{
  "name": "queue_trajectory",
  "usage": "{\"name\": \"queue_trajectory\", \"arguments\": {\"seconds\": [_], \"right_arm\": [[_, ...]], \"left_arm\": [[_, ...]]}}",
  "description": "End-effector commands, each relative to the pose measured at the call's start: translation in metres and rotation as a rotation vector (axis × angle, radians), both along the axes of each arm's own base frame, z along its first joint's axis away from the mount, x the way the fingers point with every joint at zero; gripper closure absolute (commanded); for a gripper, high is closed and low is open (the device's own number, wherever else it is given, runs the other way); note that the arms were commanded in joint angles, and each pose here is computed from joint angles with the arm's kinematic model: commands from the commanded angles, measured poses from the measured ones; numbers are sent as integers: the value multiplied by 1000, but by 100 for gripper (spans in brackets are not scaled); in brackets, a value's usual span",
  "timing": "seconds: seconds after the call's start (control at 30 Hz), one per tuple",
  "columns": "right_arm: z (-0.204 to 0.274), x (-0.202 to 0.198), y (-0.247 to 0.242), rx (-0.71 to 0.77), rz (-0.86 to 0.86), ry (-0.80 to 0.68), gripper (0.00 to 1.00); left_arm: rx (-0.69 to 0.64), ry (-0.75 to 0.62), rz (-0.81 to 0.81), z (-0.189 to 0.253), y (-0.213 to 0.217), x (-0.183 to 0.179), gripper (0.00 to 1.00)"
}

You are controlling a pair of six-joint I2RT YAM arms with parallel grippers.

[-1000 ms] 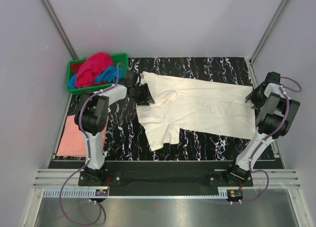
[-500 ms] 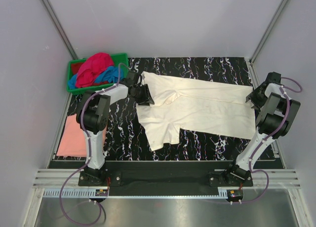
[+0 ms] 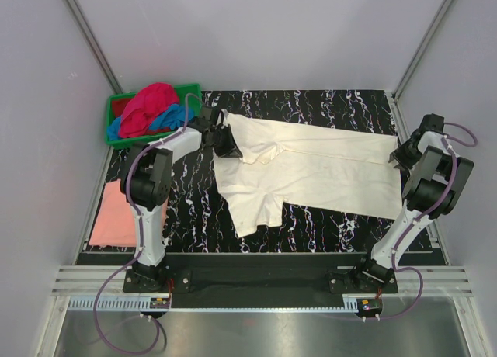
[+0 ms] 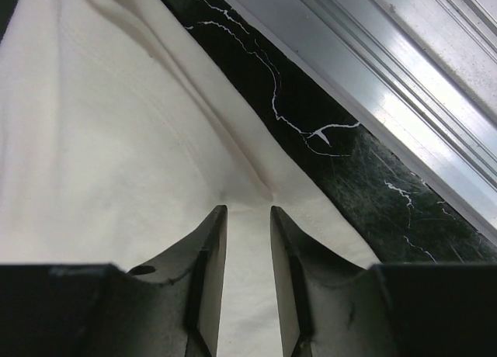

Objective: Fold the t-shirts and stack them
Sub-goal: Fold the tshirt

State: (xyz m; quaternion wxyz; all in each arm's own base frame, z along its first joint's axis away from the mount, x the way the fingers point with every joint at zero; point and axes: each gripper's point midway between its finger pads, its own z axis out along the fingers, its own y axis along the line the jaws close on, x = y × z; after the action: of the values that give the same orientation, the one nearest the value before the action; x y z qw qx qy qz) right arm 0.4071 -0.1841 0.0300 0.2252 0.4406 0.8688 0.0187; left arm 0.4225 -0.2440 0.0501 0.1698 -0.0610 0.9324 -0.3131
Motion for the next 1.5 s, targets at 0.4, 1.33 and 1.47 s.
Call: {"name": "queue_trajectory", "arguments": {"seconds": [0.4, 1.33, 1.47], "right_arm": [[2, 14, -16, 5, -48, -57, 66], [59, 91, -46, -26, -80, -308, 100], [59, 114, -52, -23, -70, -366, 100]], "left_arm": [[-95, -157, -20, 77, -18, 28, 100], [-419, -572, 23, 204, -51, 154, 100], [-479, -632, 50, 216, -54, 176, 100]]}}
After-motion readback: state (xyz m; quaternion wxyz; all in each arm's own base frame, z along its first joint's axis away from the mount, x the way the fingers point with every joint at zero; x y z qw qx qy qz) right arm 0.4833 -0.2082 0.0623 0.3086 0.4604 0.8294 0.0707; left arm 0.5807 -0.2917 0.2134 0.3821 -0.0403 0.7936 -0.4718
